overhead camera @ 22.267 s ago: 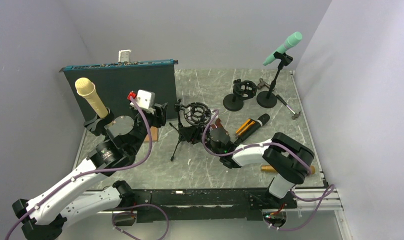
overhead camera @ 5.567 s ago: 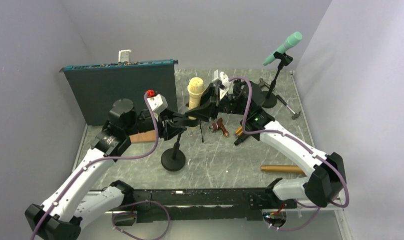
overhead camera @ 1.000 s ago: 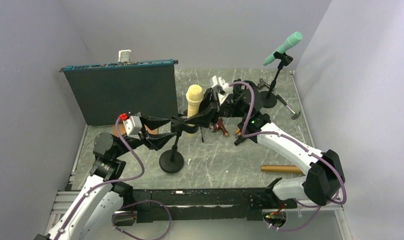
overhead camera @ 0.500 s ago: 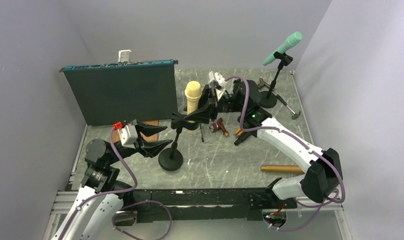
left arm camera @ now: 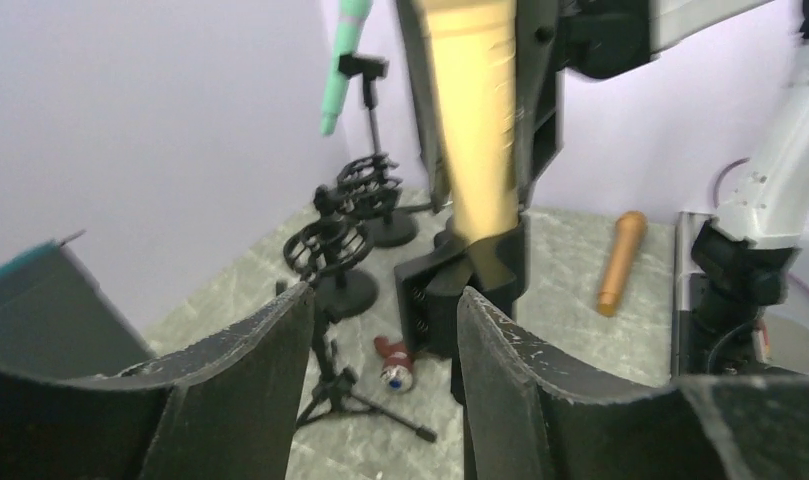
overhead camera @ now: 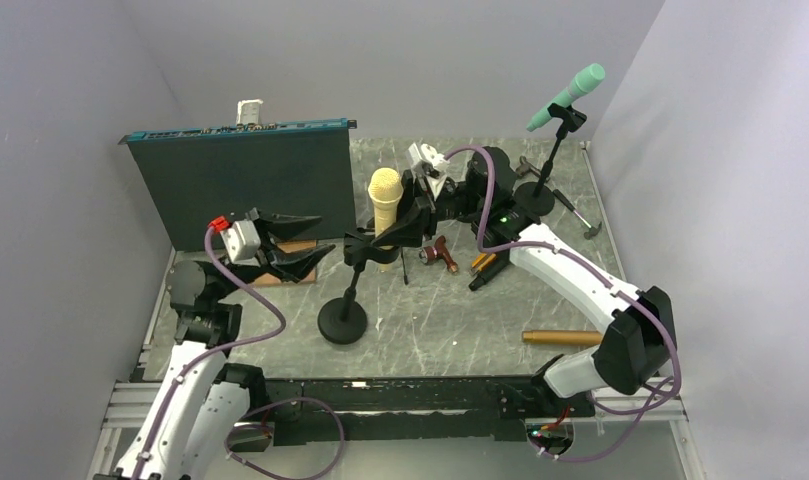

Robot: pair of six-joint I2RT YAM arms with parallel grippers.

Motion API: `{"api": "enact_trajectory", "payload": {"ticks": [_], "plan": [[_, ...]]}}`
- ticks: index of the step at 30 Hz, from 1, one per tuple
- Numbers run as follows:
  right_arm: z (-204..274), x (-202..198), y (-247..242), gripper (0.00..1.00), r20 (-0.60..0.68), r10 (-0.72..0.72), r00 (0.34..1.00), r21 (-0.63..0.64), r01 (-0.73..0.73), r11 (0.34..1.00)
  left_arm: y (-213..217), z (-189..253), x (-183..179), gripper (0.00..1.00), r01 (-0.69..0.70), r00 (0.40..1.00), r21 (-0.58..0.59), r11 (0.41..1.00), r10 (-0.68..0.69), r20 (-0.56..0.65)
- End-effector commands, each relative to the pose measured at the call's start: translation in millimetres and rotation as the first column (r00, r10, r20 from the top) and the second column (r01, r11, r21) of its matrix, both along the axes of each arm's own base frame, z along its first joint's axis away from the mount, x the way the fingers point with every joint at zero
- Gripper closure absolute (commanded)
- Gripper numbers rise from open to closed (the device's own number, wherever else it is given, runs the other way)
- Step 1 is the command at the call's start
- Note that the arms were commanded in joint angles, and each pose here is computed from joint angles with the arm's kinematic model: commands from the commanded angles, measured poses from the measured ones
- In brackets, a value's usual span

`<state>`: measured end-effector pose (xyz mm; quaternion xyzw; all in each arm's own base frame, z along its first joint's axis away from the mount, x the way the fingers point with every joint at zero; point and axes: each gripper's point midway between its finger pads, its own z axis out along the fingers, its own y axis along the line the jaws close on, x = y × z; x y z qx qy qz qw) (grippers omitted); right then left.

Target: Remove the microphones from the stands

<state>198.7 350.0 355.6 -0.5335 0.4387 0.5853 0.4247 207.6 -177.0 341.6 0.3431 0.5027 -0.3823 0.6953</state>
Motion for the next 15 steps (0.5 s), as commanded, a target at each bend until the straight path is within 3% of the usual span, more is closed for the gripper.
{"api": "enact_trajectory", "payload": {"ticks": [1,3,4,6,15], "plan": [[0.6,-9.2,-4.4,1.00,0.005,0.092,0.996,-0.014,-0.092,0.996,-16.2,19.0,-31.4,0.40,0.250,0.964,0.045,0.967,-0.253,0.080],[0.6,-9.1,-3.9,1.00,0.001,0.103,0.995,-0.013,-0.103,0.995,-23.0,14.1,-39.8,0.39,0.398,0.917,0.007,0.917,-0.398,-0.019],[1.7,-9.0,-3.3,1.00,0.004,0.104,0.995,-0.009,-0.104,0.994,-23.5,14.9,-42.9,0.39,0.425,0.905,0.007,0.905,-0.425,0.024],[2.0,-8.5,-2.9,1.00,0.001,0.108,0.994,-0.007,-0.108,0.994,-25.5,9.8,-44.5,0.38,0.481,0.875,-0.024,0.877,-0.481,-0.052],[1.9,-6.5,-4.3,1.00,0.007,0.100,0.995,-0.011,-0.100,0.995,-32.1,-16.7,-50.4,0.38,0.490,0.872,0.049,0.870,-0.489,-0.024]]}}
